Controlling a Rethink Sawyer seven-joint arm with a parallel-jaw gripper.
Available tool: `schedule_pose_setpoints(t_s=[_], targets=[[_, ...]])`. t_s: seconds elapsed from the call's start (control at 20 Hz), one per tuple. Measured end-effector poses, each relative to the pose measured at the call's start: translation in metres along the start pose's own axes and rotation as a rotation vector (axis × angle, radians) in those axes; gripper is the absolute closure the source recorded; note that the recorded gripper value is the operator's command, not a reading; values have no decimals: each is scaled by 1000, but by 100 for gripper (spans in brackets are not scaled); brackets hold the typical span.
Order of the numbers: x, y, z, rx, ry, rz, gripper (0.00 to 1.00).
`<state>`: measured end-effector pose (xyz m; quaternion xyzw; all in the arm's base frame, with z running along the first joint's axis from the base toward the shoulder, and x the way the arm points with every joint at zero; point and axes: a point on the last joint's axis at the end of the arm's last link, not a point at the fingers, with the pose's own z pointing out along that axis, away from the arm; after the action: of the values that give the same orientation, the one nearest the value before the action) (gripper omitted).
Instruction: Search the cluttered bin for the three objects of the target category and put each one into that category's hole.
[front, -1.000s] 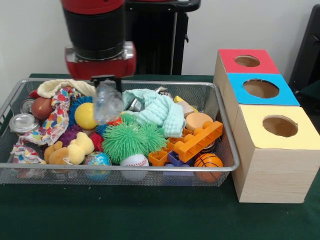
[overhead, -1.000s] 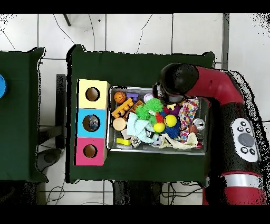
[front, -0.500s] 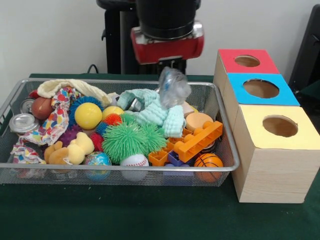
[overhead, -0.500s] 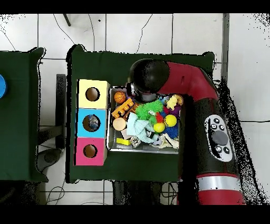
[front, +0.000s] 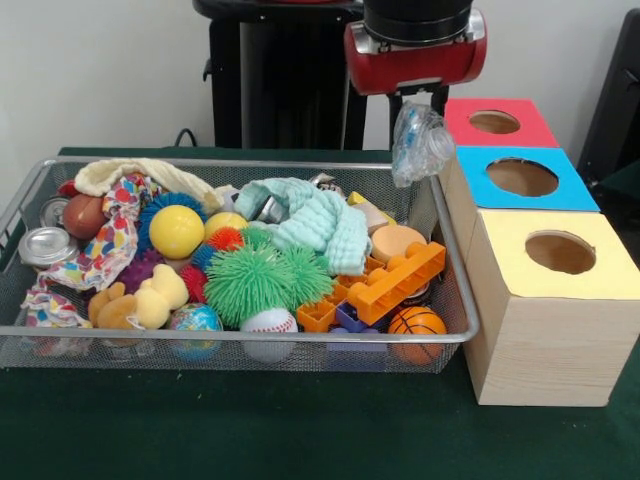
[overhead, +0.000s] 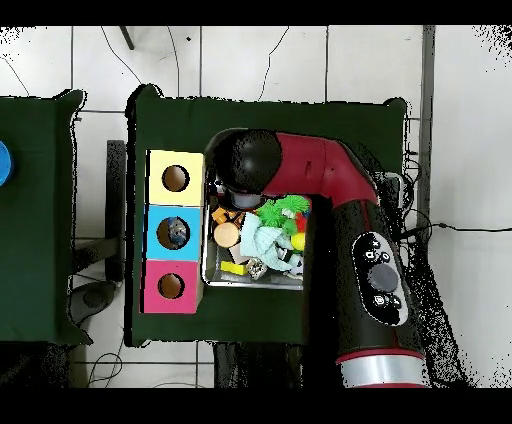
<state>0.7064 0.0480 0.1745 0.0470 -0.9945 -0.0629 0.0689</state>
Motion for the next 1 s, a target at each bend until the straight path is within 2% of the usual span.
schedule_pose_setpoints(t_s=[0.4, 0.7, 1.0], targets=[[14, 7, 17, 2, -11, 8, 100], [10, 15, 25, -11, -34, 27, 100], [6, 38, 25, -30, -48, 37, 100]])
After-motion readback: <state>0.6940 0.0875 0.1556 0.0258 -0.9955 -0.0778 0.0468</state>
